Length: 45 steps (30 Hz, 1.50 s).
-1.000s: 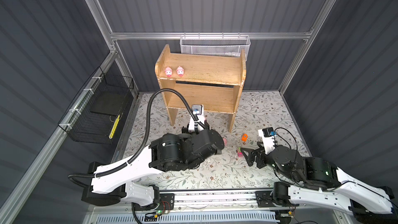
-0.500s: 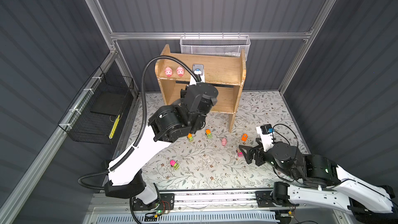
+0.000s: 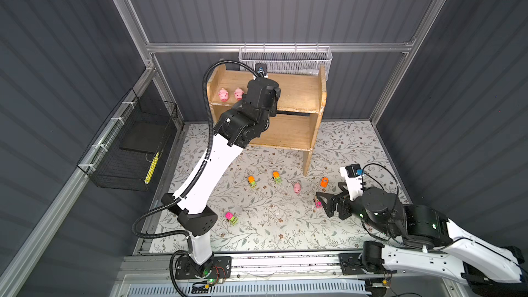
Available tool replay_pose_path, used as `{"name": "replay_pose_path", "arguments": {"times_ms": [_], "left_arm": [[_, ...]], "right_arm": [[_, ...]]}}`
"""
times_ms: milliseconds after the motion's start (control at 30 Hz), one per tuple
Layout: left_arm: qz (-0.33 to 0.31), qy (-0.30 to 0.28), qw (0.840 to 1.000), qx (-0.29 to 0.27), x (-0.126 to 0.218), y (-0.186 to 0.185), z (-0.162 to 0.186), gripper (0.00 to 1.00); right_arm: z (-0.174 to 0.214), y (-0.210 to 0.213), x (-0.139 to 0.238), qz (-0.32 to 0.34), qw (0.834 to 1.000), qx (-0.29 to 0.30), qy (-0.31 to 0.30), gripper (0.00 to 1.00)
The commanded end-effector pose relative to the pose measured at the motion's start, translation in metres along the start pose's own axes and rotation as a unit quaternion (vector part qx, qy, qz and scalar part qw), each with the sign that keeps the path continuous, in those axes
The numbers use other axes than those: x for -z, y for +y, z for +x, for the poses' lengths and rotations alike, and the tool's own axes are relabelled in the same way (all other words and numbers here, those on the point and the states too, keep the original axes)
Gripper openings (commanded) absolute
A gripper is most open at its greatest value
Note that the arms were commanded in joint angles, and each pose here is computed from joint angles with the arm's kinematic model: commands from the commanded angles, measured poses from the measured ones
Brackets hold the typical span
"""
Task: Place and organize the plastic toys onto the shelf
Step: 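Carry the pig with the left gripper over the shelf while the right gripper rises, then lower the pig beside the other two pigs and open the left gripper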
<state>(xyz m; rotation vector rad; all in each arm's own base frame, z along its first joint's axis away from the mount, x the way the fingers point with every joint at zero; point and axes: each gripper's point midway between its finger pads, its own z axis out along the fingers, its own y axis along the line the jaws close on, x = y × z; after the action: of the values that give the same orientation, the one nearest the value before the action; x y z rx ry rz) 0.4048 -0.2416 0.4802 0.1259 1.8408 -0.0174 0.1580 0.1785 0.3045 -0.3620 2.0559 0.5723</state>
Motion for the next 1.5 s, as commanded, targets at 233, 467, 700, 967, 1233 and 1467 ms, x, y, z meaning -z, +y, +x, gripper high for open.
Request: {"name": "replay_pose_path", "arguments": {"times_ms": [233,467,700,967,1233,1467], "left_arm": [[0.037,-0.020,0.999,0.023,0.001,0.005,-0.021,0.32],[0.050,-0.017,0.998,0.029,-0.011,0.006,-0.021,0.32],[0.059,-0.016,0.998,0.033,-0.021,0.010,-0.021,0.33],[0.059,-0.006,0.998,0.033,-0.030,0.009,-0.012,0.33],[0.065,0.003,0.997,0.033,-0.037,0.005,-0.004,0.33],[0.063,0.003,0.997,0.033,-0.041,0.005,-0.001,0.34]], "right_arm": [[-0.106,0.037,0.029,-0.034,0.993,0.063,-0.090,0.99],[-0.165,0.066,0.034,-0.061,0.986,0.086,-0.125,0.99],[-0.178,0.078,0.028,-0.069,0.985,0.092,-0.128,0.99],[-0.175,0.073,0.024,-0.062,0.987,0.086,-0.123,0.99],[-0.172,0.068,0.023,-0.054,0.988,0.081,-0.119,0.99],[-0.168,0.061,0.024,-0.048,0.989,0.076,-0.117,0.99]]}}
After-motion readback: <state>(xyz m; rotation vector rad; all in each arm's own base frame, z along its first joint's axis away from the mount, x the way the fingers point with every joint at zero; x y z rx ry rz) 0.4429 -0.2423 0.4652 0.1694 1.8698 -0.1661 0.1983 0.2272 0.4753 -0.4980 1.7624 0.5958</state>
